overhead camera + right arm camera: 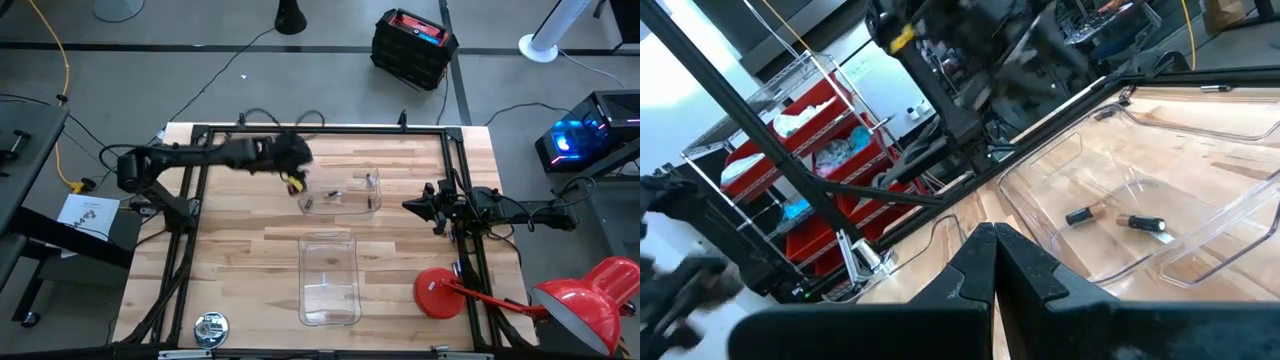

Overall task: Sort batteries
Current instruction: Put the black battery into the top transparent bin

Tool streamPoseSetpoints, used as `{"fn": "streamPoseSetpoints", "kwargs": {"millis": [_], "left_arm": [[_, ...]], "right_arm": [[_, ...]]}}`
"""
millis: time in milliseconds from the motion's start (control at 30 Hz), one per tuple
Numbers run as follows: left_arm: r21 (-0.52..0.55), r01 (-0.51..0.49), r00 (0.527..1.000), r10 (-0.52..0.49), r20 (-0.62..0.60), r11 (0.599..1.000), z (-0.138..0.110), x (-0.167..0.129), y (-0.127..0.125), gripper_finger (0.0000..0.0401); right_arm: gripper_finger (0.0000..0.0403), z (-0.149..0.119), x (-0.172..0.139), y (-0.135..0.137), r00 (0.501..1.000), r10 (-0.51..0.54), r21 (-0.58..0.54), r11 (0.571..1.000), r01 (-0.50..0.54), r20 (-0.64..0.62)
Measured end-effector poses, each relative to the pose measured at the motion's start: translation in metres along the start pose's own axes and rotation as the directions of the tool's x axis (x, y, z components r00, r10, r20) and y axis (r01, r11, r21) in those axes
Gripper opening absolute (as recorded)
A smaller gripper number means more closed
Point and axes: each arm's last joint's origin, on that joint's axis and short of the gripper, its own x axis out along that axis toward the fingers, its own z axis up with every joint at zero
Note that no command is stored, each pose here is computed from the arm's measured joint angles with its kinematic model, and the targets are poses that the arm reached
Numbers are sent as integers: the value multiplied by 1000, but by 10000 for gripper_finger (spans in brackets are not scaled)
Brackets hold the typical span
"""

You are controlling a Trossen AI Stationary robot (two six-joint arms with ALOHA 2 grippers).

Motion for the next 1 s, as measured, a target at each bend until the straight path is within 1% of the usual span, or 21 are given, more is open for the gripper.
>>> {"fn": "streamPoseSetpoints", "kwargs": {"millis": [67, 133, 200, 267, 367, 433, 500, 733, 833, 867, 933, 1000], "left_arm": [[-77, -58, 991, 48, -129, 995, -16, 4, 32, 220], [-186, -86, 965, 35, -262, 979, -41, 13, 60, 226], [-259, -114, 919, 2, -394, 959, -70, 22, 81, 228], [-307, -146, 882, -16, -471, 941, -92, 28, 97, 228], [-334, -198, 845, -12, -534, 921, -114, 32, 112, 229], [-338, -207, 834, -15, -552, 918, -120, 34, 118, 229], [-351, -198, 822, -40, -568, 915, -125, 39, 119, 229], [-303, -136, 737, -108, -667, 943, -138, 73, 111, 221], [-293, -130, 705, -120, -699, 947, -143, 88, 109, 219], [-290, -134, 698, -117, -706, 948, -144, 92, 110, 218], [-256, -169, 694, -69, -716, 952, -144, 94, 112, 218], [-260, -185, 712, -53, -700, 948, -142, 95, 115, 218]], "right_arm": [[0, 0, 0, 0, 1000, 0, 0, 1000, 0, 0], [0, 0, 0, 0, 1000, 0, 0, 1000, 0, 0], [0, 0, 0, 0, 1000, 0, 0, 1000, 0, 0], [0, 0, 0, 0, 1000, 0, 0, 1000, 0, 0], [0, 0, 0, 0, 1000, 0, 0, 1000, 0, 0], [0, 0, 0, 0, 1000, 0, 0, 1000, 0, 0], [0, 0, 0, 0, 1000, 0, 0, 1000, 0, 0], [0, 0, 0, 0, 1000, 0, 0, 1000, 0, 0], [0, 0, 0, 0, 1000, 0, 0, 1000, 0, 0], [0, 0, 0, 0, 1000, 0, 0, 1000, 0, 0], [0, 0, 0, 0, 1000, 0, 0, 1000, 0, 0], [0, 0, 0, 0, 1000, 0, 0, 1000, 0, 0]]}}
